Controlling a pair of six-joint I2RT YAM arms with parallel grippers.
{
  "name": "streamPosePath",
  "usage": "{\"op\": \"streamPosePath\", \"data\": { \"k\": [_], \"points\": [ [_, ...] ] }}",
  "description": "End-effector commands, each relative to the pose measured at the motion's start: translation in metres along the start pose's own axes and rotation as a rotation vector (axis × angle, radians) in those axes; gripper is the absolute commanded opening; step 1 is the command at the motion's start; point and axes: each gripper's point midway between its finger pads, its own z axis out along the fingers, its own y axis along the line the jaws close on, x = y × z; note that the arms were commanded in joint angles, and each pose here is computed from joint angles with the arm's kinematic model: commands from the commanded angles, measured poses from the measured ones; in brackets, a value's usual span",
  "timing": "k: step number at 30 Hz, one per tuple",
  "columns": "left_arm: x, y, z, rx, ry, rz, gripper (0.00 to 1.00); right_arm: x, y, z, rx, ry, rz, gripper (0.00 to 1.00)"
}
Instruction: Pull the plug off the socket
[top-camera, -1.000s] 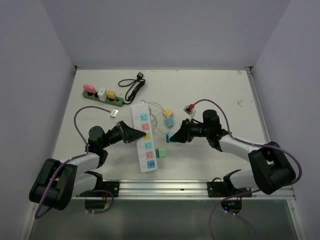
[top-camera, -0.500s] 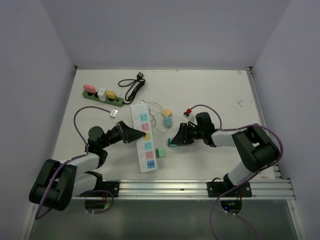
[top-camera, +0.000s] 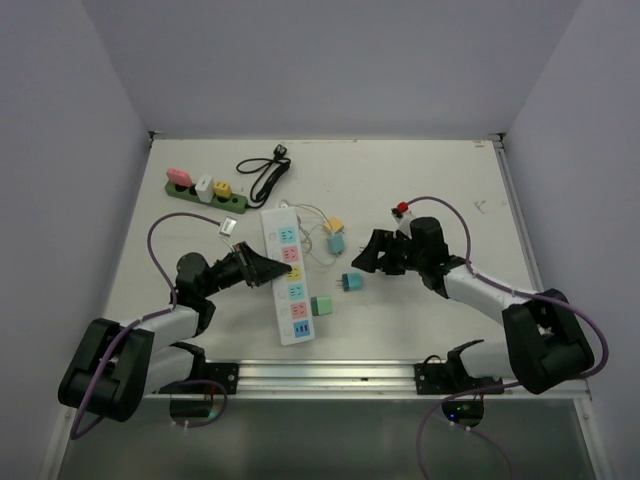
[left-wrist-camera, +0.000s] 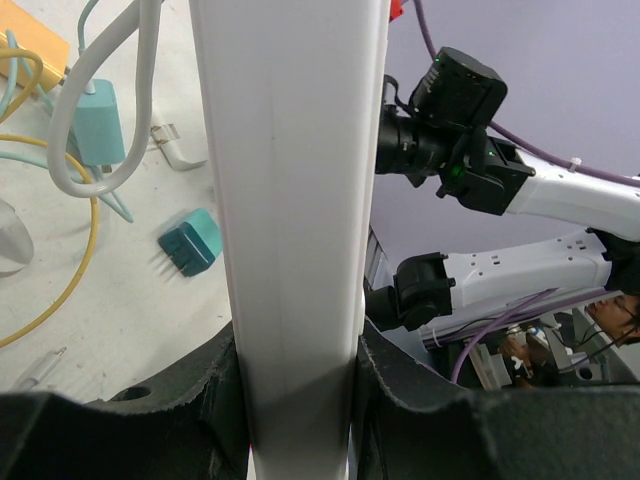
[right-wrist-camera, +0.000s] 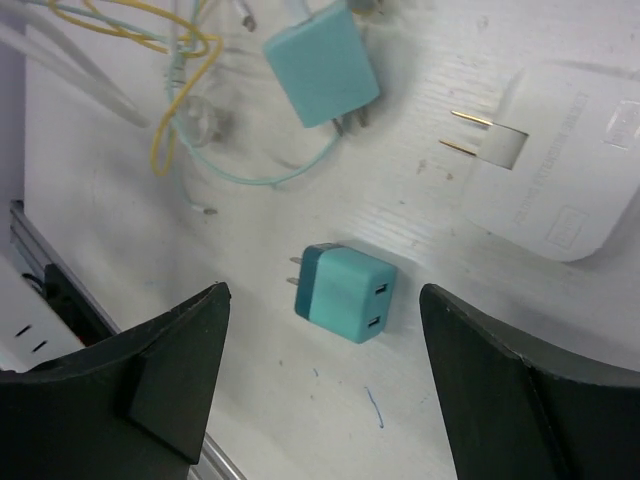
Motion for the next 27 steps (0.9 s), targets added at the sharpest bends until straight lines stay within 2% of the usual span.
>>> {"op": "streamPosePath", "data": {
  "k": [1, 5, 10, 18, 22, 27],
  "points": [
    [-0.017, -0.022, 0.001, 0.086, -0.055, 0.097, 0.00, -0.002, 0.020, -0.012, -0.082, 0.000, -0.070, 0.81],
    [-0.018, -0.023, 0.002, 0.089, -0.056, 0.094, 0.00, 0.008, 0.069, -0.023, -0.331, 0.042, -0.125, 0.81],
    [-0.019, -0.025, 0.002, 0.097, -0.058, 0.092, 0.00, 0.027, 0.116, -0.036, -0.508, 0.105, -0.225, 0.83],
    [-0.019, -0.033, 0.000, 0.127, -0.066, 0.093, 0.00, 0.054, 0.149, -0.034, -0.618, 0.205, -0.312, 0.84],
    [-0.021, -0.038, -0.002, 0.143, -0.073, 0.103, 0.00, 0.067, 0.155, -0.032, -0.648, 0.254, -0.320, 0.81],
    [-0.022, -0.043, -0.003, 0.157, -0.079, 0.104, 0.00, 0.073, 0.163, -0.035, -0.705, 0.281, -0.328, 0.71]
  ]
}}
